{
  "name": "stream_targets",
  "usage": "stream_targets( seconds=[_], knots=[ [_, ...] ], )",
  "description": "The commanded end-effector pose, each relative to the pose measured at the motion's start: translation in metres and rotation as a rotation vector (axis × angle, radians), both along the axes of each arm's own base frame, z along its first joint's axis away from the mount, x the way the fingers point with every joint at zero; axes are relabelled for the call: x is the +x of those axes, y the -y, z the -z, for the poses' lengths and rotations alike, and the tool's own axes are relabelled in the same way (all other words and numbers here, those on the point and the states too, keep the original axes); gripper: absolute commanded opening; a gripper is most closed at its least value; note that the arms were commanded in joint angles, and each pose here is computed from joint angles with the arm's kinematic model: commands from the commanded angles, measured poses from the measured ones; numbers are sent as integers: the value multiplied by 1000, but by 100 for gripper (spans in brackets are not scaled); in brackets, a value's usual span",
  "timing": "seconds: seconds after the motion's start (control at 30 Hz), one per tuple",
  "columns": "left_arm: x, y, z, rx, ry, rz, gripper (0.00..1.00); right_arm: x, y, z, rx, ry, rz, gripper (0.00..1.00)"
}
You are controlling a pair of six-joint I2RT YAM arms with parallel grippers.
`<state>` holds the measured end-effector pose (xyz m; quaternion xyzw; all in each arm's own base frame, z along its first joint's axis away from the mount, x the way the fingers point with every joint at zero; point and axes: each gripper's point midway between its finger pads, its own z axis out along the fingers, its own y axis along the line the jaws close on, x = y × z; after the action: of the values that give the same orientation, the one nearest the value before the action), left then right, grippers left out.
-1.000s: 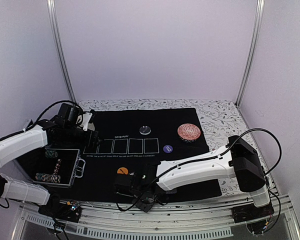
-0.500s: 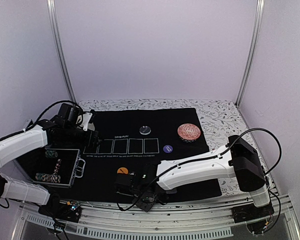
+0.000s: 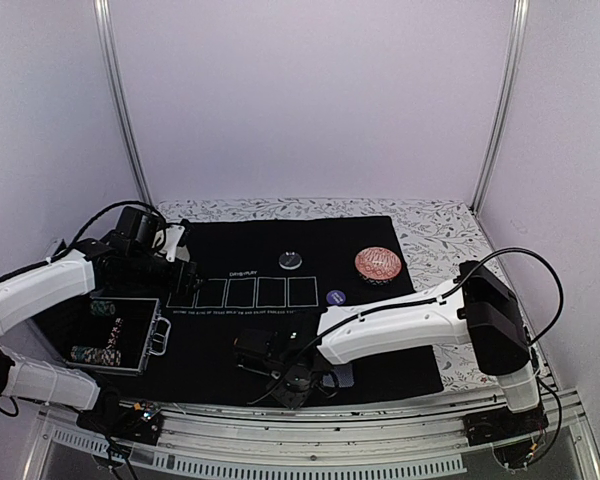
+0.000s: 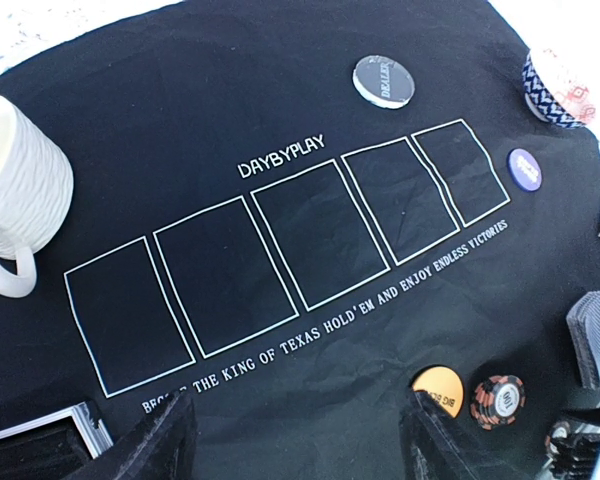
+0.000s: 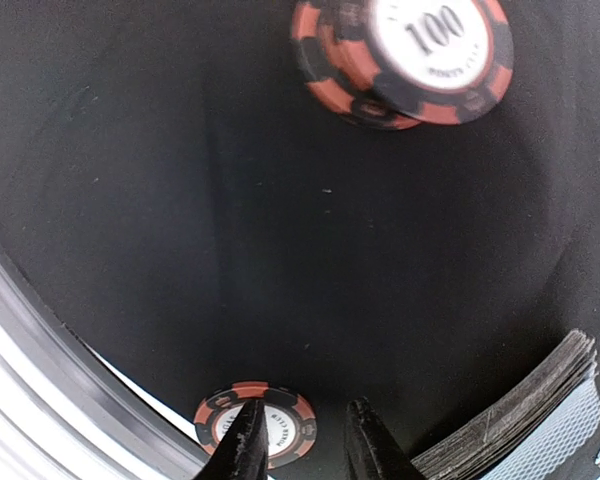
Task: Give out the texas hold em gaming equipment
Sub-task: Pick up the poker chip from the poker table mat.
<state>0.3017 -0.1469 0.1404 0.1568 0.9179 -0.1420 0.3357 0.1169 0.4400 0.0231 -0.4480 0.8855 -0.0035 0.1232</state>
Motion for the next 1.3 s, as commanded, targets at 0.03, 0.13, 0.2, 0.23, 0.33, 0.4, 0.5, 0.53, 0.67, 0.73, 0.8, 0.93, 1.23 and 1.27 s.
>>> stream_targets(
  seconds=[0.03, 0.13, 0.2, 0.23, 0.33, 0.4, 0.5, 0.53, 0.67, 0.73, 0.8, 0.93, 1.23, 1.27],
  knots=[
    [1, -1, 4, 1, 4, 8, 72, 12, 1, -19, 49, 14, 51, 33],
    [1, -1, 3, 0, 6, 8, 72, 15, -3, -25, 81, 10, 69, 35],
    [1, -1, 3, -2, 8, 9, 72, 15, -6, -26, 102, 2, 69, 35],
    [1, 0, 2, -4, 10, 10, 72, 16, -6, -26, 104, 0, 69, 36],
    [1, -1, 2, 0, 12, 7, 71, 18, -5, -29, 104, 2, 75, 37],
    [1, -1, 0, 1, 21, 11, 71, 19, -5, -32, 113, 6, 82, 37],
    [3, -4, -3, 12, 39, 0, 71, 18, -8, -38, 156, 1, 84, 39],
    [4, -4, -4, 13, 45, -1, 71, 18, -10, -41, 175, -1, 82, 40],
    [7, -3, -13, -3, 81, -2, 71, 19, -14, -50, 229, 5, 71, 41],
    [8, -3, -20, -16, 108, -6, 71, 21, -15, -53, 249, 9, 60, 42],
    [10, -3, -28, -27, 138, -14, 71, 23, -14, -53, 256, 12, 44, 43],
    [12, 1, -54, -80, 209, -14, 71, 27, -10, -57, 285, 8, 19, 45],
    [2, 41, -111, -202, 349, 135, 71, 65, 20, -87, 395, 45, 56, 46],
    [-1, 48, -115, -204, 367, 164, 71, 73, 26, -92, 406, 61, 72, 46]
  ],
)
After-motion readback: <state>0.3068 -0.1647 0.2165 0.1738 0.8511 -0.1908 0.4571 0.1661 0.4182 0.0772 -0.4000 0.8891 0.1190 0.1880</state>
